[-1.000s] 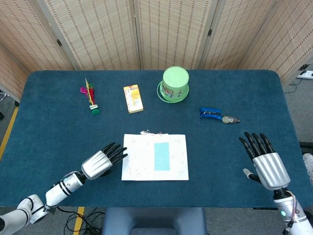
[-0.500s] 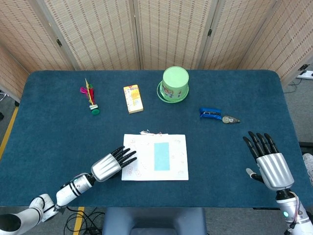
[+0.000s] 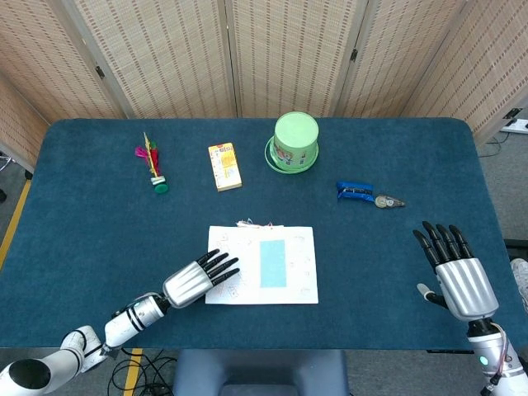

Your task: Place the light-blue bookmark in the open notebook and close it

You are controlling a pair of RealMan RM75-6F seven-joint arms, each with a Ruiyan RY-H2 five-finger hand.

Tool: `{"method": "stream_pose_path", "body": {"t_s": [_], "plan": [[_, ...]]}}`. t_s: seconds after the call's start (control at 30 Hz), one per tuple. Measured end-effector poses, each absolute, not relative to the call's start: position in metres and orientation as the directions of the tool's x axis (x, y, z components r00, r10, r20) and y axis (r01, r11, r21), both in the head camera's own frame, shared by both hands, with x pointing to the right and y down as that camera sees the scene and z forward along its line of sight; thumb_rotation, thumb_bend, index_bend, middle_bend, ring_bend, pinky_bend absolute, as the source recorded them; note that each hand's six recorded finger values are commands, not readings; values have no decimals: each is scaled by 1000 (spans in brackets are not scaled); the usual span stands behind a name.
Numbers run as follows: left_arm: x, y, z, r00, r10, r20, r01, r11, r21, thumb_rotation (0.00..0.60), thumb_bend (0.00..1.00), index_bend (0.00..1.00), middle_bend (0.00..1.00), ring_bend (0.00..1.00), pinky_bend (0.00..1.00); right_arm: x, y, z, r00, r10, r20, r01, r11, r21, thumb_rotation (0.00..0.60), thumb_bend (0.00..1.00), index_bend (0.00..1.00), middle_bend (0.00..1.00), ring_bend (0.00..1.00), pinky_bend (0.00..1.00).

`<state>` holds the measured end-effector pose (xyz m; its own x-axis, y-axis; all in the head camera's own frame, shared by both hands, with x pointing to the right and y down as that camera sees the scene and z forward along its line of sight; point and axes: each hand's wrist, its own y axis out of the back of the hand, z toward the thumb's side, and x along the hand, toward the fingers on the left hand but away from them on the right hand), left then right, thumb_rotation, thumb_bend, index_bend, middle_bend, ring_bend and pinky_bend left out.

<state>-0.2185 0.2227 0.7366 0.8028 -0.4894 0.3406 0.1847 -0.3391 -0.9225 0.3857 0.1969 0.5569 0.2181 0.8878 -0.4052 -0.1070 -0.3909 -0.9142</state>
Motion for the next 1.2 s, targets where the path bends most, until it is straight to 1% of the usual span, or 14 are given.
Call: {"method": "stream_pose_path", "body": {"t_s": [0.3,0.47,0.6,0.73,0.93,1.07,1.2], "plan": [[-205,219,734,816,-502,286,110,-351,-930,600,237,174,56,98,163,390,197,556,202,895,-398,-103,-385,-917,600,91,0,0,0,0],[-198,216,732,823,-508,256,58,-372,-926,600,237,261,99,98,163,392,197,555,195,899,-393,-103,-380,-919,600,90,0,0,0,0],[-196,214,731,823,-516,238,17,-395,-919,600,245,311,124,99,163,393,197,555,191,900,-393,-101,-380,-920,600,90,0,0,0,0],[-194,211,732,818,-528,227,-14,-414,-910,600,310,360,140,100,163,393,196,555,189,900,-394,-101,-381,-919,600,91,0,0,0,0],[-191,209,730,815,-541,206,-57,-429,-902,600,433,435,160,102,163,398,197,554,177,901,-397,-106,-383,-918,600,90,0,0,0,0],[-188,207,727,810,-555,189,-85,-430,-899,600,505,516,167,102,163,401,198,553,170,903,-395,-105,-381,-918,600,90,0,0,0,0],[-185,207,724,813,-555,174,-92,-419,-903,600,557,581,168,102,163,402,197,551,170,907,-386,-103,-373,-922,600,90,0,0,0,0]]}}
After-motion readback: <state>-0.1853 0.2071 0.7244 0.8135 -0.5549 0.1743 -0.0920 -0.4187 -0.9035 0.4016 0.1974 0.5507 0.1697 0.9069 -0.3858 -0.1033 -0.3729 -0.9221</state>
